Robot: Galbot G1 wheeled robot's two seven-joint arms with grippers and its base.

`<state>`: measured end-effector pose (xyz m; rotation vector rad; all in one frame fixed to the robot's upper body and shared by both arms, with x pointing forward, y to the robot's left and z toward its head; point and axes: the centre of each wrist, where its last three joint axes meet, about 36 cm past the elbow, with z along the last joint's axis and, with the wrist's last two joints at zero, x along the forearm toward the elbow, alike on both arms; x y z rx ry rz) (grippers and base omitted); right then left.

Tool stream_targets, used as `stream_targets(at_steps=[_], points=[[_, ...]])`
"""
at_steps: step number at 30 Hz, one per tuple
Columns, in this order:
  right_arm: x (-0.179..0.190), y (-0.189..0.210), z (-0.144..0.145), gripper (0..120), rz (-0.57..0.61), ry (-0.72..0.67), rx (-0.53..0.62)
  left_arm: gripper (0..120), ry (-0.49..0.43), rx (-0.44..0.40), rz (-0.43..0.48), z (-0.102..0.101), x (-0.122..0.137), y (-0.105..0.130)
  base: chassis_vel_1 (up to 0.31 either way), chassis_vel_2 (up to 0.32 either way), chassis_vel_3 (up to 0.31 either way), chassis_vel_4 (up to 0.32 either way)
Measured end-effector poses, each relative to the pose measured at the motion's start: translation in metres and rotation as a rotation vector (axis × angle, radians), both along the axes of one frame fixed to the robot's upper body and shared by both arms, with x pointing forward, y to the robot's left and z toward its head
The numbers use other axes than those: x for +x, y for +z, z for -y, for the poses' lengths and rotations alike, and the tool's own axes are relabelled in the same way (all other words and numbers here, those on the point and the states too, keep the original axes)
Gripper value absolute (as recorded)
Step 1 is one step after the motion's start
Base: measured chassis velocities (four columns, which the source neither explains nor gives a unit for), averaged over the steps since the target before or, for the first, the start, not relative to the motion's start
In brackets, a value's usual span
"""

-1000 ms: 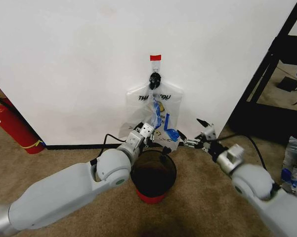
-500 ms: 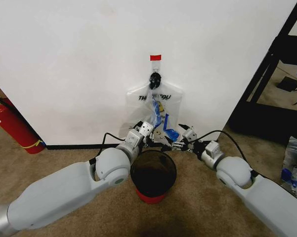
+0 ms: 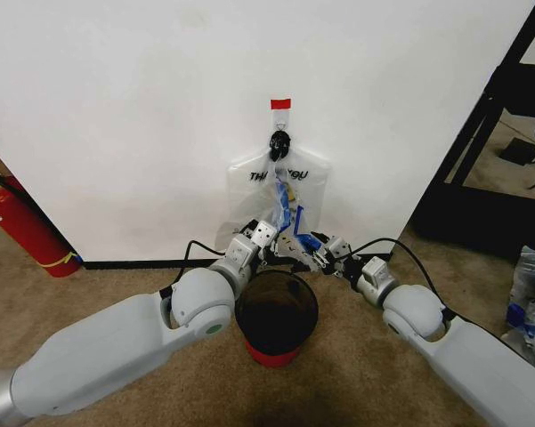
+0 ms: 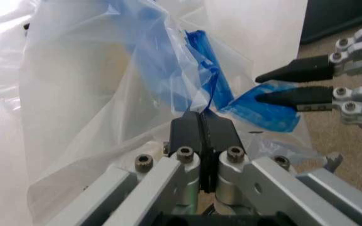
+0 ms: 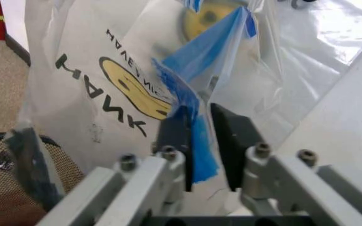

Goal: Pick up the garbage bag from the wall and place it over the trash bin.

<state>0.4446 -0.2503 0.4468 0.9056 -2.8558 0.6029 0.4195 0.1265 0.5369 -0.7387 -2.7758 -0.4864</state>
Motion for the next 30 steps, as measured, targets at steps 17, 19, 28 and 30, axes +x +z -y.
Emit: stream_targets(at_steps=[17, 19, 28, 30], points=[[-0.022, 0.018, -0.001, 0, -0.024, -0.102, 0.229, 4, 0.038, -0.032, -0.009, -0.014, -0.003, -0.003, 0.000, 0.000, 0.000, 0.000], [-0.028, 0.025, -0.001, 0, -0.020, -0.111, 0.282, 12, 0.046, -0.039, -0.016, -0.019, -0.003, -0.004, 0.000, 0.000, 0.000, 0.000], [-0.047, 0.045, -0.003, 0, -0.016, -0.128, 0.381, 46, 0.018, 0.051, 0.098, -0.044, -0.022, -0.001, 0.000, 0.000, 0.000, 0.000], [-0.049, 0.046, -0.003, 0, -0.015, -0.130, 0.387, 50, 0.013, 0.064, 0.123, -0.048, -0.024, 0.001, 0.000, 0.000, 0.000, 0.000]])
